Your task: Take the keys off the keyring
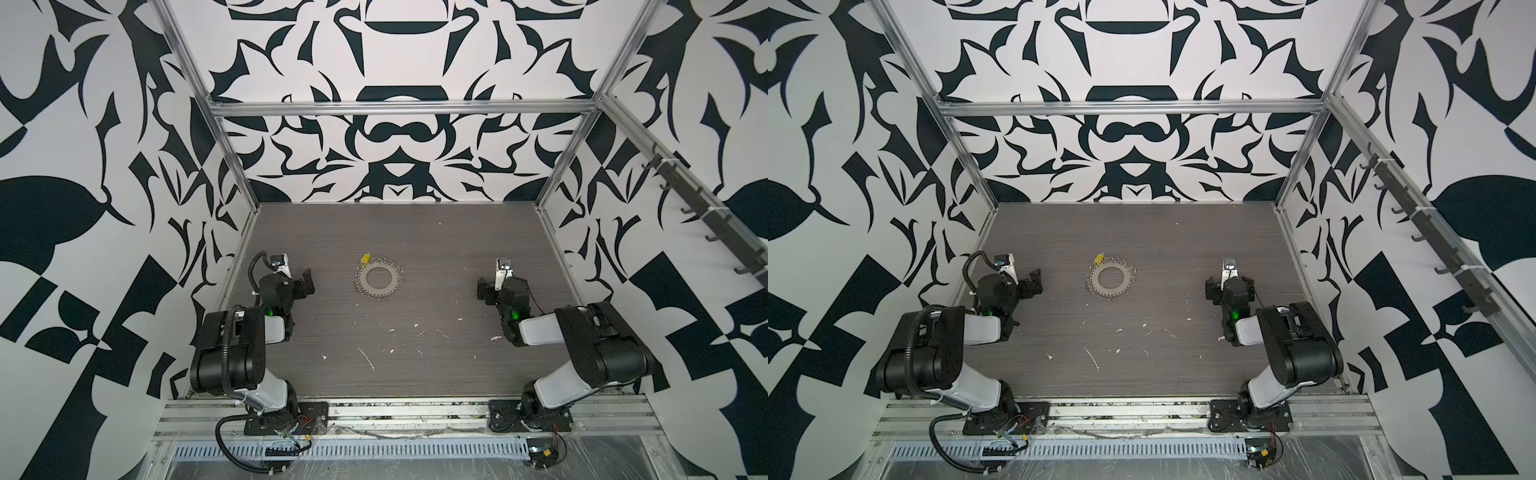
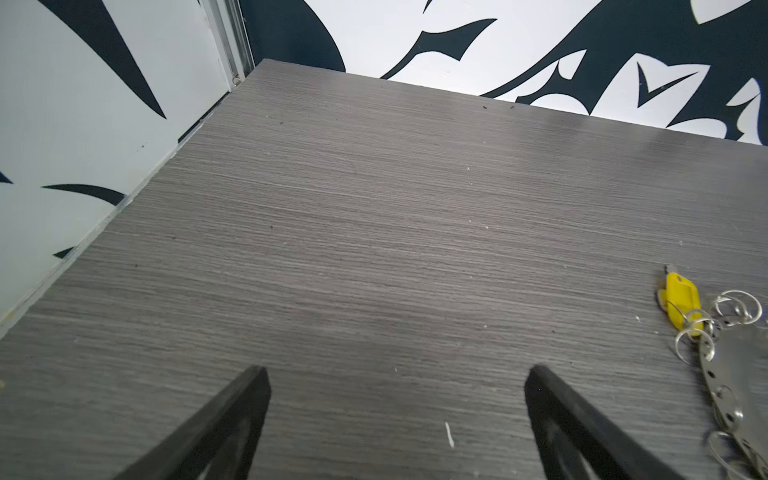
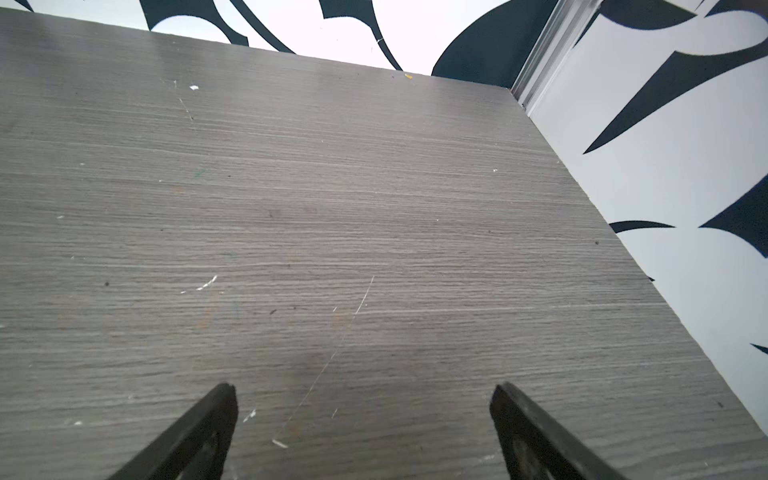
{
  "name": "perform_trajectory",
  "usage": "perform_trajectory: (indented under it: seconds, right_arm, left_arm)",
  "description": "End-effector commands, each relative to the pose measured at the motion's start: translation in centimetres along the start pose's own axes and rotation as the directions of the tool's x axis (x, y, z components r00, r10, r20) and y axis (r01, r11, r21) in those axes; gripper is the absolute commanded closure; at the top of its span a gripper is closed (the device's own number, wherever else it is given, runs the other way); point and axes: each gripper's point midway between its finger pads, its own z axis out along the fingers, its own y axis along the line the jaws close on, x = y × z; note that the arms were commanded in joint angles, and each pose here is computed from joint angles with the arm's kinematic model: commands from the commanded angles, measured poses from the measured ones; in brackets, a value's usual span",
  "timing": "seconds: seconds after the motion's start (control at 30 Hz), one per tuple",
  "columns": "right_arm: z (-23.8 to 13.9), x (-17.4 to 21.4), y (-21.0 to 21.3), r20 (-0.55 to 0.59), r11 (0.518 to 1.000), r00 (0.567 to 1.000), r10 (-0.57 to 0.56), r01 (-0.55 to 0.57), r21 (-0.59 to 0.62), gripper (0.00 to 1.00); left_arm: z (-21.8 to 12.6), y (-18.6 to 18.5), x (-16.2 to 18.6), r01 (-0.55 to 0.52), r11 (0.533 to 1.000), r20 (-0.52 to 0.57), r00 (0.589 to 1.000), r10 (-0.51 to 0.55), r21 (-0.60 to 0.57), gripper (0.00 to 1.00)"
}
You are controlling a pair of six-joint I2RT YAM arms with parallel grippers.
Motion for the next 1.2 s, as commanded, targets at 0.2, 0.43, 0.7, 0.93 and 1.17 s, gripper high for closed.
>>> perform_trajectory:
  seconds: [0.2,0.43,0.7,0.93,1.17]
  right_arm:
    - [0.2,-2.4,-0.3,0.07,0.999,0.997,0.026,-0.027,0.017,0.0]
    - [0.2,-2.4,-0.3,0.071,0.999,0.997,0.026,-0.027,0.017,0.0]
    - [0.2,-2.4,-0.3,0.071,1.0,0.997,0.026,-0.027,0.014,0.0]
    - [0.2,-2.5,-0.3,0.073,0.999,0.997,0.027,-0.028,0.017,0.0]
    - [-2.2,-5.4,-0.8,0.047,0.997,0.999,0.028,-0.031,0.071,0.0]
  left_arm:
    - [0.3,0.3,-1.2,0.012,1.0,0.037,0.999,-0.012,-0.01,0.01]
    - [0.3,0.3,-1.2,0.013,1.0,0.037,0.999,-0.013,-0.01,0.01]
    - [0.3,0.4,-1.2,0.015,1.0,0.037,0.999,-0.014,-0.015,0.01]
    - [0.3,0.5,-1.2,0.018,1.0,0.04,0.999,-0.017,-0.025,0.01]
    - [-2.8,0.6,-5.0,0.036,0.996,0.113,0.993,-0.027,-0.08,0.01]
